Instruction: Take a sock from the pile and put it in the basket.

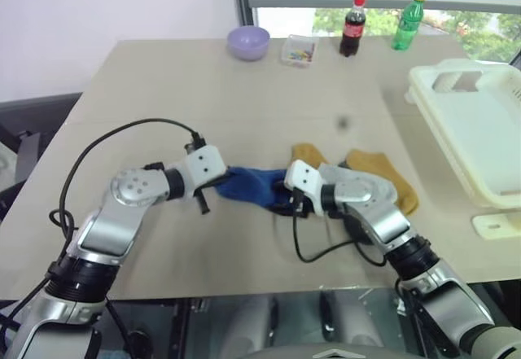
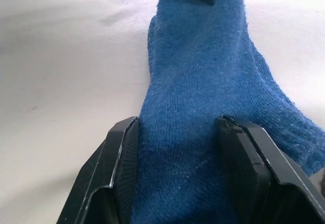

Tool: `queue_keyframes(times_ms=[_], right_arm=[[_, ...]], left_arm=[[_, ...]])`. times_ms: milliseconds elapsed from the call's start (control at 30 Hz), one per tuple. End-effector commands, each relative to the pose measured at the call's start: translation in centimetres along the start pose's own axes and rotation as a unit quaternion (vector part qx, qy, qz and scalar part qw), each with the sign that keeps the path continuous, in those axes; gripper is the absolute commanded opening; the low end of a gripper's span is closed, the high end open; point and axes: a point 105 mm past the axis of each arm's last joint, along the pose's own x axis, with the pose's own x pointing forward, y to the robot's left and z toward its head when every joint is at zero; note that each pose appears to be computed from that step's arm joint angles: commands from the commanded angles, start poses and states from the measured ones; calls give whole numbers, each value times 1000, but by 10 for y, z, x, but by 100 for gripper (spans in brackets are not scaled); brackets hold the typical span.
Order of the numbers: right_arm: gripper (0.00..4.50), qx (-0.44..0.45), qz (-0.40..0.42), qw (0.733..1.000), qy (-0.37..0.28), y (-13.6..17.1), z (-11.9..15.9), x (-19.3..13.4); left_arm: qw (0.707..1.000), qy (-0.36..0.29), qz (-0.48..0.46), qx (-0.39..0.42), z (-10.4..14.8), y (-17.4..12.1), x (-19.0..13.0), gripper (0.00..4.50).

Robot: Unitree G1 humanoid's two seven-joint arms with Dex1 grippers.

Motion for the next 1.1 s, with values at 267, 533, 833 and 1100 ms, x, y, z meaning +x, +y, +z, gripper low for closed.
queue_keyframes(times_ms=[267, 533, 833, 1100], right_arm=[[249, -9, -8, 1000, -10, -3, 5, -2], [249, -15, -9, 1000, -13, -3, 8, -2], [249, -12, -20, 999, -49, -9, 30, -10], [249, 2, -19, 996, -91, -14, 59, -20]], left_arm=[[999, 14, 13, 42, 0, 11, 10, 8], [997, 52, 29, 44, -17, 17, 12, 8], [998, 54, 14, 15, -23, 4, 19, 8], [999, 50, 6, 1, -23, -2, 20, 8]])
